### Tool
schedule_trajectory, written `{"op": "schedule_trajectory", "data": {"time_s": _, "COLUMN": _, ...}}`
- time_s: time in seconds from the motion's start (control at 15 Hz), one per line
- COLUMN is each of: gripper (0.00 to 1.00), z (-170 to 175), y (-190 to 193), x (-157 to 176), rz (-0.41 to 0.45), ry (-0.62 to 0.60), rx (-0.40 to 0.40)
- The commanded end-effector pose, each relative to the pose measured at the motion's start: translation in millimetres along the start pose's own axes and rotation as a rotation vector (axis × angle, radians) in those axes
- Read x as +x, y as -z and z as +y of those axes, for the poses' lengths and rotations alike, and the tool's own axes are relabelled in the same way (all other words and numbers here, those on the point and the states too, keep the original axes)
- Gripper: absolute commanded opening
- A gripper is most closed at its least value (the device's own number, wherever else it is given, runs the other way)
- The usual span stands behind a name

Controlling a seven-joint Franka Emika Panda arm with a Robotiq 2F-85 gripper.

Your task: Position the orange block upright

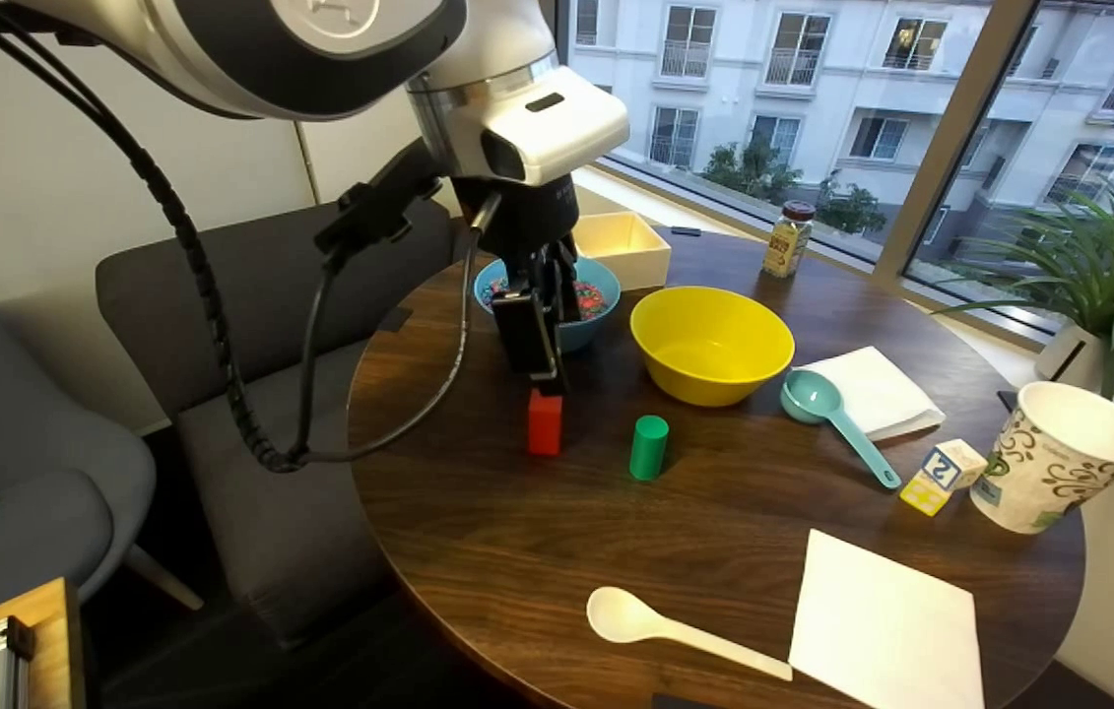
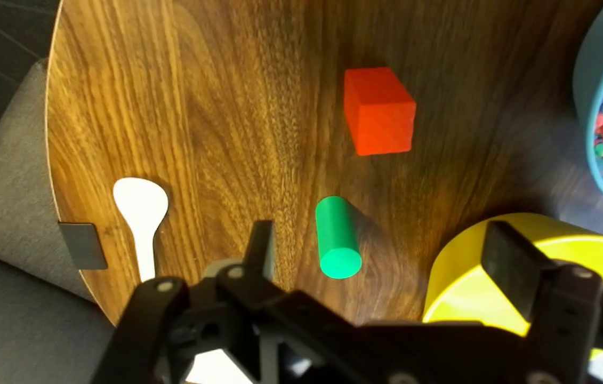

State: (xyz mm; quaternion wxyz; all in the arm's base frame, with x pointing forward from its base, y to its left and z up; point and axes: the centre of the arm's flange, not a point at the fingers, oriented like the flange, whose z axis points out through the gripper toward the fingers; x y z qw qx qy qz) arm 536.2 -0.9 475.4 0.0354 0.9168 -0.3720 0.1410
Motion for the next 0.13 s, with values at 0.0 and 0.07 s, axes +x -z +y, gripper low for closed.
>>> {"op": "schedule_trajectory", "data": {"time_s": 0.0, "gripper": 1.0, "z": 0.0, "y": 0.0, "x": 0.0, "rz": 0.0, "ry": 0.0, "rx": 0.0}}
{"op": "schedule_trajectory", "data": {"time_s": 0.07, "gripper": 1.0, "z": 0.0, "y": 0.0, "x": 0.0, "rz": 0.0, "ry": 0.0, "rx": 0.0}}
